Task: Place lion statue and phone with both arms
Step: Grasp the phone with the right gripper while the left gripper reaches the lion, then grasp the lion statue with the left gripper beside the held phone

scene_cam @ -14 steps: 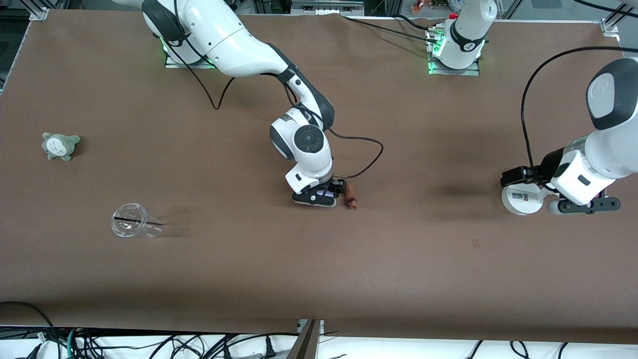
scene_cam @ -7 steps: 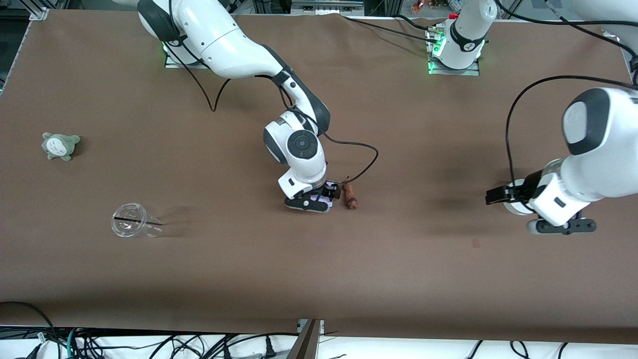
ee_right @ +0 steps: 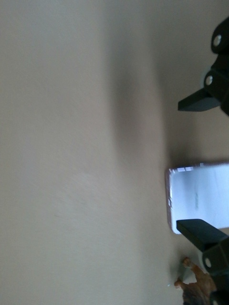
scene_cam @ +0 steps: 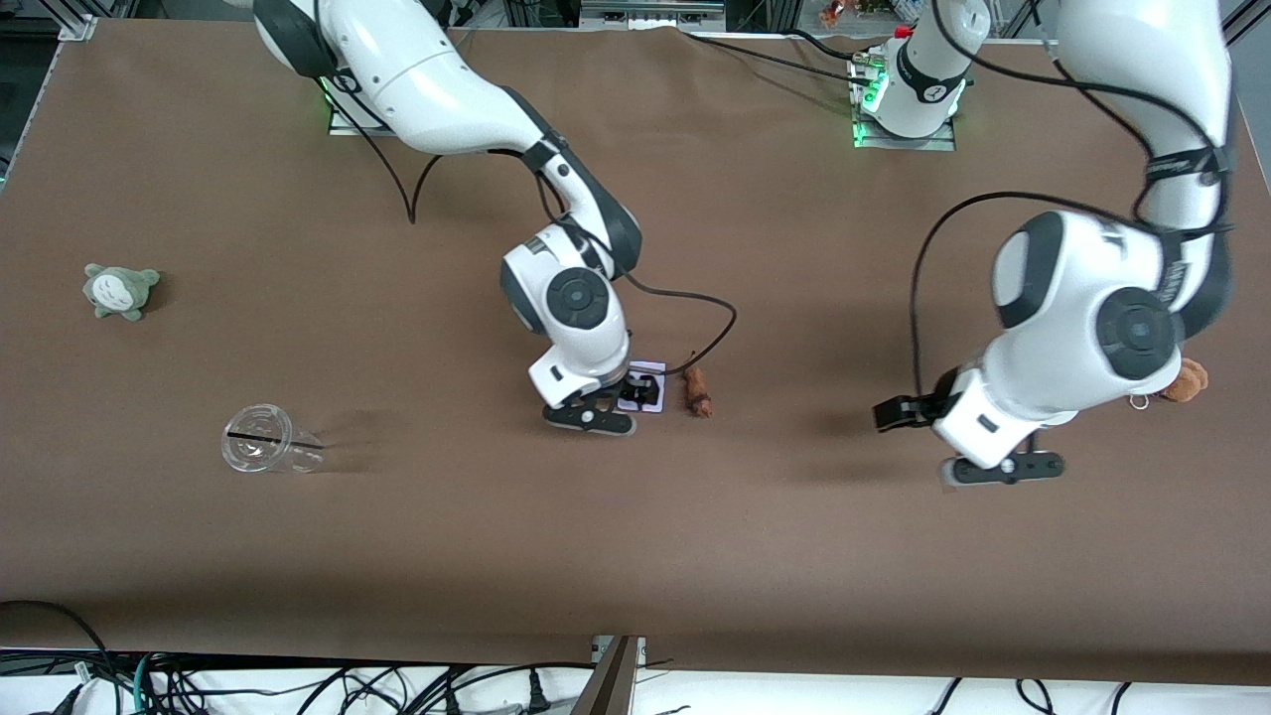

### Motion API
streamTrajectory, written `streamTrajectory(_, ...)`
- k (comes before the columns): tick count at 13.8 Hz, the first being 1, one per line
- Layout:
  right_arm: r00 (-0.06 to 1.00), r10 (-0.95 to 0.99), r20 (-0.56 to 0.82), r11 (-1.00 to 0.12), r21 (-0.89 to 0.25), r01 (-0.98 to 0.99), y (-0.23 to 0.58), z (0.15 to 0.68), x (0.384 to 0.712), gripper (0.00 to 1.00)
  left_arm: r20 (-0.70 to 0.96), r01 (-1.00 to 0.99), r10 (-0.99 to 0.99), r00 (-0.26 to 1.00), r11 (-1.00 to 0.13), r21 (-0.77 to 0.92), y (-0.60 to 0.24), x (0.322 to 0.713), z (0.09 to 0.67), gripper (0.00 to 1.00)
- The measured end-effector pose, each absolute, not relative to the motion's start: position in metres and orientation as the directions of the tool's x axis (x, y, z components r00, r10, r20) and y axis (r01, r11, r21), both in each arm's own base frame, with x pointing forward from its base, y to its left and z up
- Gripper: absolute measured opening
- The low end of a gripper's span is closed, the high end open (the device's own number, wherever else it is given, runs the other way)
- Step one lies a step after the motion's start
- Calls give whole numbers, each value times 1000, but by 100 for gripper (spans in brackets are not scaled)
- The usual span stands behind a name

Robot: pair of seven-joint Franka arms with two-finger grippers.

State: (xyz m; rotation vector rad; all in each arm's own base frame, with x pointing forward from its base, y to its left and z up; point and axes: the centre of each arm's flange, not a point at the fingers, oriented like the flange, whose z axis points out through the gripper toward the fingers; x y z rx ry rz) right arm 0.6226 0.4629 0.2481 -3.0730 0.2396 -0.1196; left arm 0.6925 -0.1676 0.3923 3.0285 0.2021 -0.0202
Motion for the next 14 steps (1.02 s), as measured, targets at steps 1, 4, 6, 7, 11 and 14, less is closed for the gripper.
streamTrajectory(1, 986, -152, 70, -987, -62, -148, 453, 263, 629, 100, -18, 150, 149, 989, -983, 107, -183, 692, 384, 100)
streamTrajectory(4, 986, -153, 66, -987, -59, -149, 427, 307, 634, 100, -14, 188, 188, 982, -976, 113, -228, 686, 362, 100)
streamTrajectory(6, 986, -159, 59, -986, -54, -155, 415, 320, 629, 100, -17, 216, 215, 976, -970, 114, -252, 681, 349, 100)
streamTrajectory(7, 985, -161, 55, -986, -50, -159, 411, 320, 627, 100, -18, 225, 225, 974, -968, 115, -264, 678, 343, 100)
streamTrajectory(11, 985, -165, 42, -986, -38, -164, 405, 308, 626, 100, 16, 280, 282, 959, -956, 87, -319, 661, 317, 100)
streamTrajectory(14, 987, -158, 41, -987, -37, -157, 405, 306, 625, 100, 37, 313, 316, 948, -948, 65, -366, 639, 291, 100)
